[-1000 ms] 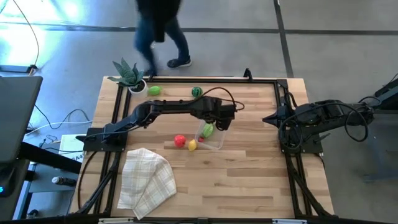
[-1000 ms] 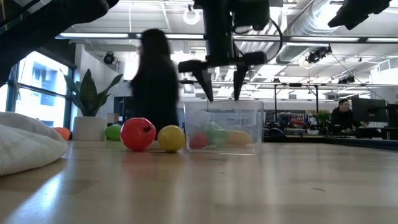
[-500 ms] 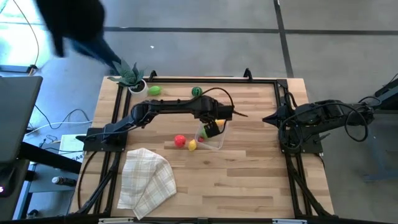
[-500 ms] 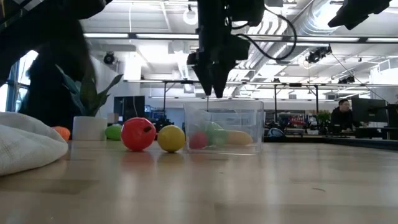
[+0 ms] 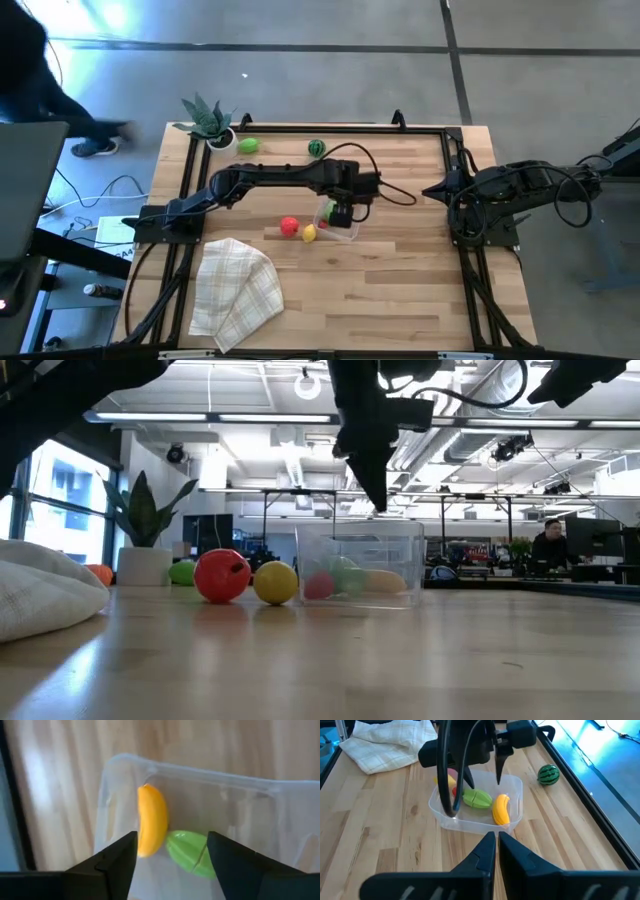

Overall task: Pick and placing Produce into tupperware
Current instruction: Put the watermelon into the transparent bin

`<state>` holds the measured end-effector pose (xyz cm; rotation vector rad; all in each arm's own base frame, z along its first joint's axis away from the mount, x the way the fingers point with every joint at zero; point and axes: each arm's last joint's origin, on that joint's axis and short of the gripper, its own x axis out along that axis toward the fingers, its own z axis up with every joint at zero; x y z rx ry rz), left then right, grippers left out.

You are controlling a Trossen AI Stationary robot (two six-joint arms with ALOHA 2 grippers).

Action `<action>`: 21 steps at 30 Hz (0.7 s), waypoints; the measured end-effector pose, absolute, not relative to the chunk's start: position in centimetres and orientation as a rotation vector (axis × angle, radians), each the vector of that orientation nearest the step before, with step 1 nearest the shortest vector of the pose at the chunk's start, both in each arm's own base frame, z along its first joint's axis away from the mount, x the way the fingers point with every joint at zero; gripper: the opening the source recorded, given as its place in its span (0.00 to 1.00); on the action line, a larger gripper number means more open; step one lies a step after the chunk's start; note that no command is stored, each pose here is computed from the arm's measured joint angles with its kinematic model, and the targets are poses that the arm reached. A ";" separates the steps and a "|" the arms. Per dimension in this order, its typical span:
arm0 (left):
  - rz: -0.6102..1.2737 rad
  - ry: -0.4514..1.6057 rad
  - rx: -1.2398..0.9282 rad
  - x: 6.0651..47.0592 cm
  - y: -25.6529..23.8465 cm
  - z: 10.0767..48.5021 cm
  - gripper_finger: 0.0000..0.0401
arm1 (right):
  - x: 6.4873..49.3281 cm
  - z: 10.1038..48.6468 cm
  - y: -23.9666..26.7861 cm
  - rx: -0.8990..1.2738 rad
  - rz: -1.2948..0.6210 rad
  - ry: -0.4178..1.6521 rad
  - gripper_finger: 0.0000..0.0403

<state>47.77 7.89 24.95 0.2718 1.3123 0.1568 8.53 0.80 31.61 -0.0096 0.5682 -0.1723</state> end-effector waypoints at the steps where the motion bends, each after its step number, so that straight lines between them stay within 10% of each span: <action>1: 0.126 1.308 0.277 48.0 7.9 24.7 0.53 | 8.5 31.6 0.8 -0.010 -0.173 0.568 0.03; 21: -0.255 1.576 0.485 46.0 7.1 22.8 0.12 | 8.5 31.6 0.8 -0.010 -0.172 0.568 0.03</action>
